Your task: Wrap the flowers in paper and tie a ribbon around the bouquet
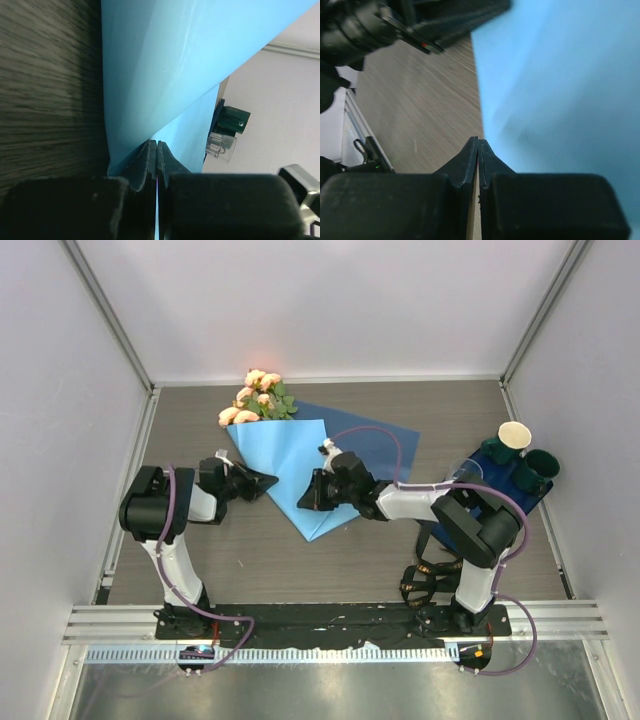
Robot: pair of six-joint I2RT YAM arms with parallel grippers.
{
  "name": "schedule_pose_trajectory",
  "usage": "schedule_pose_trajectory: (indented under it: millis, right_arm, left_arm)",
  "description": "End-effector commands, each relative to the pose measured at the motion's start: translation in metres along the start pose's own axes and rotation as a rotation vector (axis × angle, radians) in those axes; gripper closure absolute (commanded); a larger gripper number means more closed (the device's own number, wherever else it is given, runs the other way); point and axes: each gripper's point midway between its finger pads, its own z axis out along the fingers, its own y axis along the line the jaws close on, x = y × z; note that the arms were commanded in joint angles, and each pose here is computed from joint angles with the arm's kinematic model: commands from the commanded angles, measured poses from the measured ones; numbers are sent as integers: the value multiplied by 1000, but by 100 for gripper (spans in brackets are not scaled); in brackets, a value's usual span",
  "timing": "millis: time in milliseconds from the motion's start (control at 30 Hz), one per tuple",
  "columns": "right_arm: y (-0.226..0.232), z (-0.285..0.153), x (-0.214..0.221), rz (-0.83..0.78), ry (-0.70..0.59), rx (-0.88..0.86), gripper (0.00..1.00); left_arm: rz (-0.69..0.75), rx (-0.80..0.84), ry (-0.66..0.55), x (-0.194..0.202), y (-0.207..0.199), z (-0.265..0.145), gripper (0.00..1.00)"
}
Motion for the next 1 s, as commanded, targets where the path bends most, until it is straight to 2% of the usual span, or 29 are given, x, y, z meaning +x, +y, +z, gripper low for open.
schedule_pose_trajectory:
  millis: [0,367,567,733,867,967]
  right_arm:
    - [27,10,-14,-34,-24,-70,91]
    - [-8,7,58,84,88,-63,95]
    - [-15,2,65,123,81,-48,98]
    - [-15,7,64,121,82,-52,100]
    - [-12,7,61,117,80,-54,100]
    - [-10,7,59,118,79,-57,100]
  left_arm:
    - [44,11,-24,-5,-2,0,100]
    - [32,11,-29,-13,-6,4,100]
    - [-74,67,-119,-55,-9,-6,100]
    - [-32,139,-140,-68,-34,-16,99]
    - [-36,38,-150,-72,-15,-16,98]
    - [-60,62,-175,-84,-14,-12,99]
